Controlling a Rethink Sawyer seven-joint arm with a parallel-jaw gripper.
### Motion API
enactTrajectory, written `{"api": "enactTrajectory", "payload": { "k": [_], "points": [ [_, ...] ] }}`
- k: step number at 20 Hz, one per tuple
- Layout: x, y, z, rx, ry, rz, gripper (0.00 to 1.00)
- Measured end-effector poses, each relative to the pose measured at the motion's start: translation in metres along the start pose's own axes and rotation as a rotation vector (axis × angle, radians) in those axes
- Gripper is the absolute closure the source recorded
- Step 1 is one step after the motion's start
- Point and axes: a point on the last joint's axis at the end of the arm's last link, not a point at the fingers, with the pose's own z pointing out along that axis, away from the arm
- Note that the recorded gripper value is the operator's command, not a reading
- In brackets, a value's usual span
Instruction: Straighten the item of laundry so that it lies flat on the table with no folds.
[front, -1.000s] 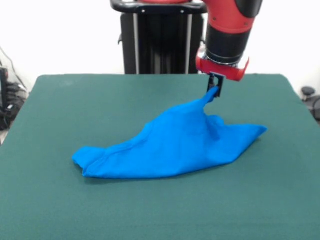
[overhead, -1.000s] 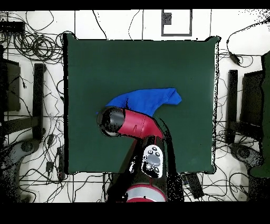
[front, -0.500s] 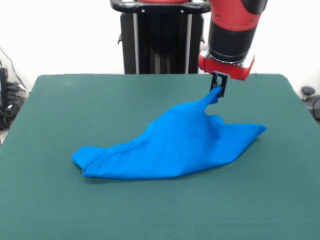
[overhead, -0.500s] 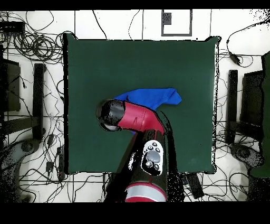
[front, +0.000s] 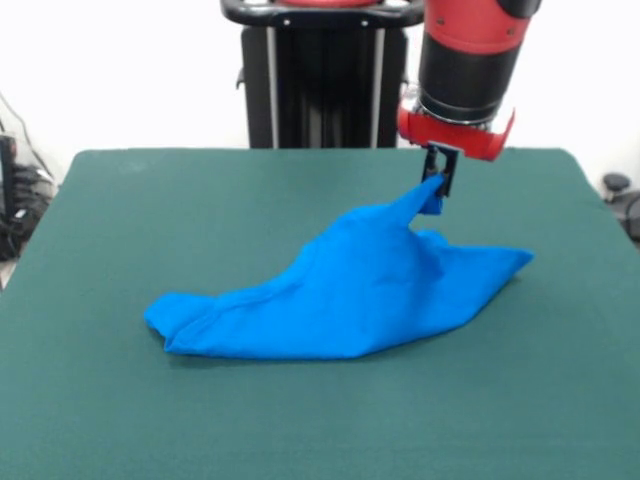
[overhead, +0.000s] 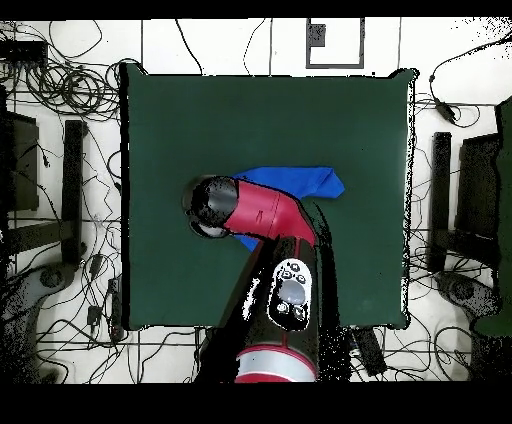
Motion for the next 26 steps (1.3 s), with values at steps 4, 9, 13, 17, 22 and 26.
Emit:
{"api": "enactTrajectory", "payload": {
  "k": [4,9,13,17,22,26],
  "points": [
    [-0.006,-0.002,-0.006,0.002,-0.005,0.005,1.00],
    [-0.015,-0.004,-0.016,0.008,-0.009,0.012,1.00],
    [-0.021,-0.003,-0.025,0.011,-0.003,0.013,1.00],
    [-0.028,0.003,-0.034,0.011,0.012,0.007,1.00],
    [-0.032,0.014,-0.039,0.023,0.032,-0.007,1.00],
    [-0.035,0.029,-0.041,0.049,0.048,-0.003,1.00]
  ]
}}
